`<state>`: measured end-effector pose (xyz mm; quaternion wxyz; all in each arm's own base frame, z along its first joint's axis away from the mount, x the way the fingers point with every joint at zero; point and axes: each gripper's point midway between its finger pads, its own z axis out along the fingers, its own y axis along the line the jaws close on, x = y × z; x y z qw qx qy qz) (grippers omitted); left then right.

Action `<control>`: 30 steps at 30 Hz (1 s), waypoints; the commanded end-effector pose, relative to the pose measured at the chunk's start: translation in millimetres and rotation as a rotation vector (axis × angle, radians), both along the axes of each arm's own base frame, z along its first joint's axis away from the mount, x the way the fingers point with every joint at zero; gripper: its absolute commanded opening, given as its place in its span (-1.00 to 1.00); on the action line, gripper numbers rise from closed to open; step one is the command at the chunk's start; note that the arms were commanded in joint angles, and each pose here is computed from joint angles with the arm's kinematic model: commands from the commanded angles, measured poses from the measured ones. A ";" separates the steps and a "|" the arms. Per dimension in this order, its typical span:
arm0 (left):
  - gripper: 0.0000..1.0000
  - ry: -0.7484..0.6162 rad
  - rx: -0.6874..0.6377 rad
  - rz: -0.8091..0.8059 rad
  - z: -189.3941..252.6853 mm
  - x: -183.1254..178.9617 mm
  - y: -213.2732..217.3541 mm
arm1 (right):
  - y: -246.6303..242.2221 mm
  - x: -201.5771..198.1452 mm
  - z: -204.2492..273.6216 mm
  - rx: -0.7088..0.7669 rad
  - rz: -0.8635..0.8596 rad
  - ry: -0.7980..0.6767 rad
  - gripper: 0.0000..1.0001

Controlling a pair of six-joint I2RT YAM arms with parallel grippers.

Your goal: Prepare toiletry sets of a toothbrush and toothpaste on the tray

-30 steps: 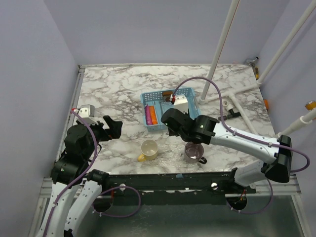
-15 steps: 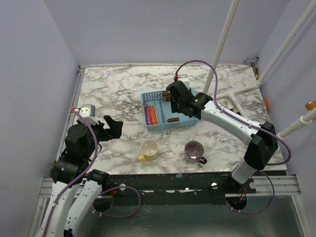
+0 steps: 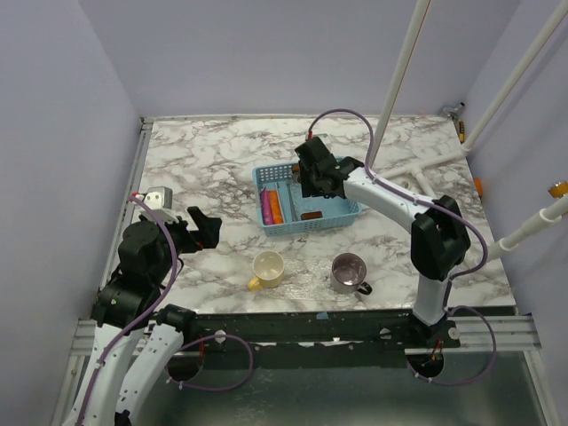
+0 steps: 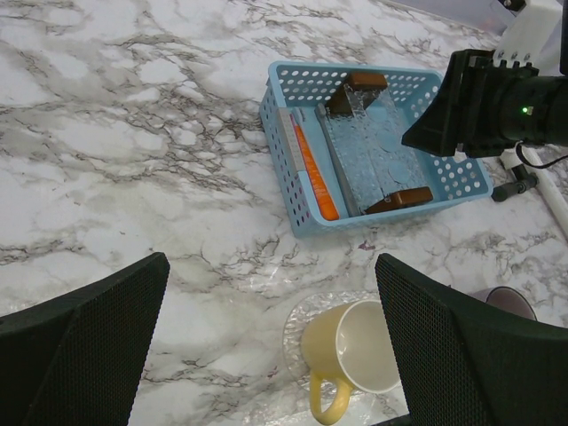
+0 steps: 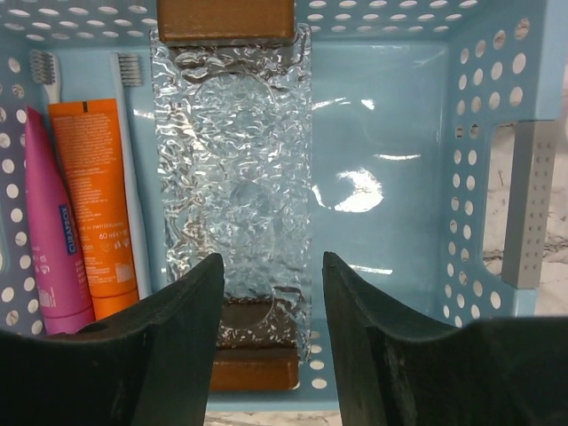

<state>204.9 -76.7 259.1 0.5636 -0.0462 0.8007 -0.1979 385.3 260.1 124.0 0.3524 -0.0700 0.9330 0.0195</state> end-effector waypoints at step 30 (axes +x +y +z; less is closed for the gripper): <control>0.98 0.020 0.013 -0.021 -7.5 -0.1 -3.0 | 5.2 31.9 -56.8 0.039 0.006 0.106 -0.31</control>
